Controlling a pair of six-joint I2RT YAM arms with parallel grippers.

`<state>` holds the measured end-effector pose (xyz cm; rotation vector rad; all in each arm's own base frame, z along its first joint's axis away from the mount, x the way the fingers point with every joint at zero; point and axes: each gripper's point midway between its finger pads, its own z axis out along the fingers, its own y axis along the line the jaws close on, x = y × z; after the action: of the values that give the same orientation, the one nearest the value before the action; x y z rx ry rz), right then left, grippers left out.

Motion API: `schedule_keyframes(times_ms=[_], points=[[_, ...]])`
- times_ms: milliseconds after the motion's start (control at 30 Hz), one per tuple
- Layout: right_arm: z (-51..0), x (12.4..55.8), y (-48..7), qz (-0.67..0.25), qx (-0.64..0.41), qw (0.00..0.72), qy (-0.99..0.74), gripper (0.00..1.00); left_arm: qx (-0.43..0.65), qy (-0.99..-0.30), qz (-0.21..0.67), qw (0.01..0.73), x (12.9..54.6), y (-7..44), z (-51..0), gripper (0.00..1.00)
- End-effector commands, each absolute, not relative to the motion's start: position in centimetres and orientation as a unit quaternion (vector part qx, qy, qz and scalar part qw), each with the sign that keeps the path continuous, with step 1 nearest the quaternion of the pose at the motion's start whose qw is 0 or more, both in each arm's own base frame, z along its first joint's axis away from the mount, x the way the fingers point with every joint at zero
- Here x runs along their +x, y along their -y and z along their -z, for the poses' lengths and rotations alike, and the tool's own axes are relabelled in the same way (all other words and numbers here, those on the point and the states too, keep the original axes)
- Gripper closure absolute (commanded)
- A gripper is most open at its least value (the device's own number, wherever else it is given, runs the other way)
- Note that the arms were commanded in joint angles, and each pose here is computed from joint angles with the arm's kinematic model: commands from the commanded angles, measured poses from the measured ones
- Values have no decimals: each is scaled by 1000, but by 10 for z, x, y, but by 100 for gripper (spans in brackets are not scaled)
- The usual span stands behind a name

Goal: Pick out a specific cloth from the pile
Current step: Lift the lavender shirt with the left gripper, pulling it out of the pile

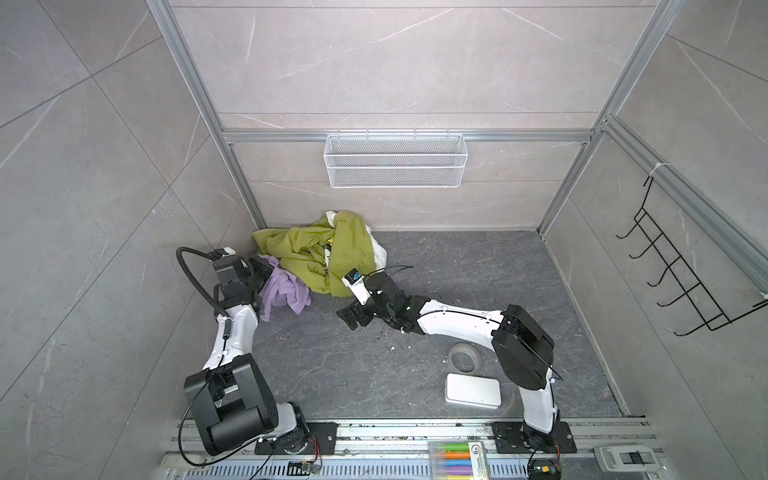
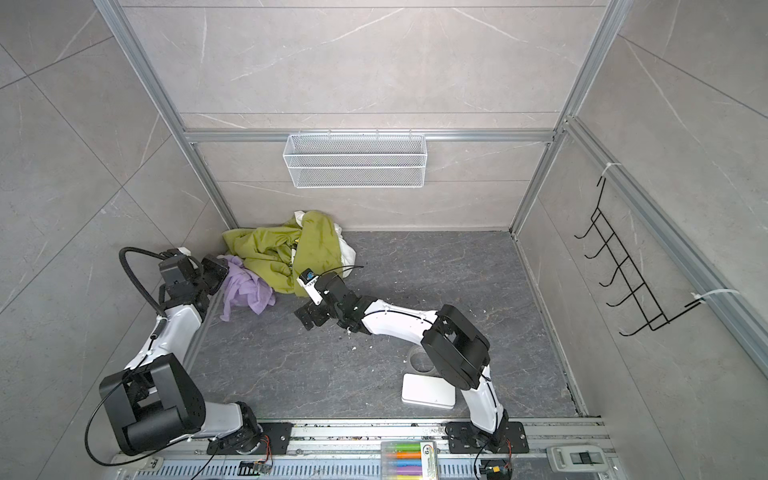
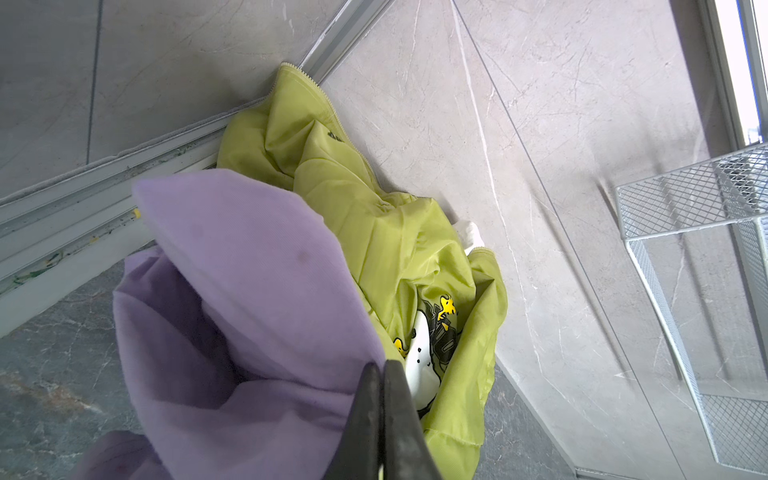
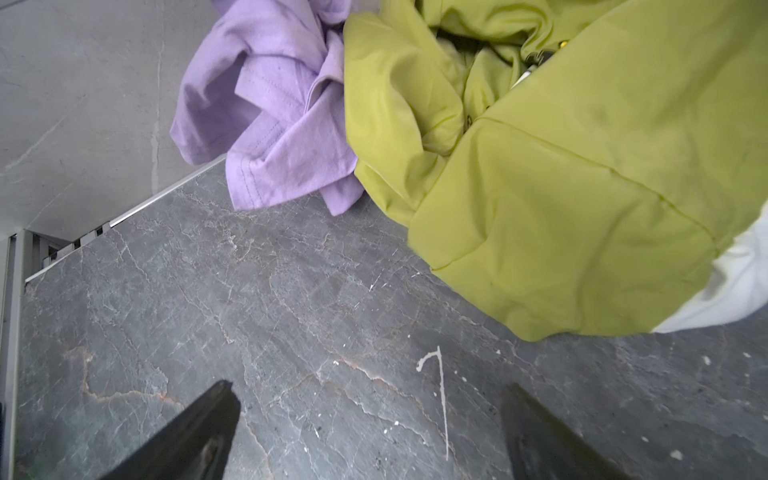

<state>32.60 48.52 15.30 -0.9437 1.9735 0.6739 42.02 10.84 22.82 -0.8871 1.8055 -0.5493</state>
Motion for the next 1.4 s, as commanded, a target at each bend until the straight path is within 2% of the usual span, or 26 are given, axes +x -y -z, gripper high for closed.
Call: schedule_keyframes(times_ms=[0,267,567,833,1367], points=[[-176,323,-484,-272,-374,437,-771,0,-337,-724,219,560,418,-111,-279,100],[-186,319,-481,-270,-377,442,-768,0,-318,-722,224,572,407,-102,-297,100],[-198,316,-471,-259,-376,449,-768,0,-358,-722,180,564,383,-109,-281,100],[-210,313,-465,-255,-369,462,-765,0,-370,-717,167,566,362,-106,-288,100],[-216,294,-464,-260,-374,463,-760,0,-323,-731,176,574,324,-71,-324,100]])
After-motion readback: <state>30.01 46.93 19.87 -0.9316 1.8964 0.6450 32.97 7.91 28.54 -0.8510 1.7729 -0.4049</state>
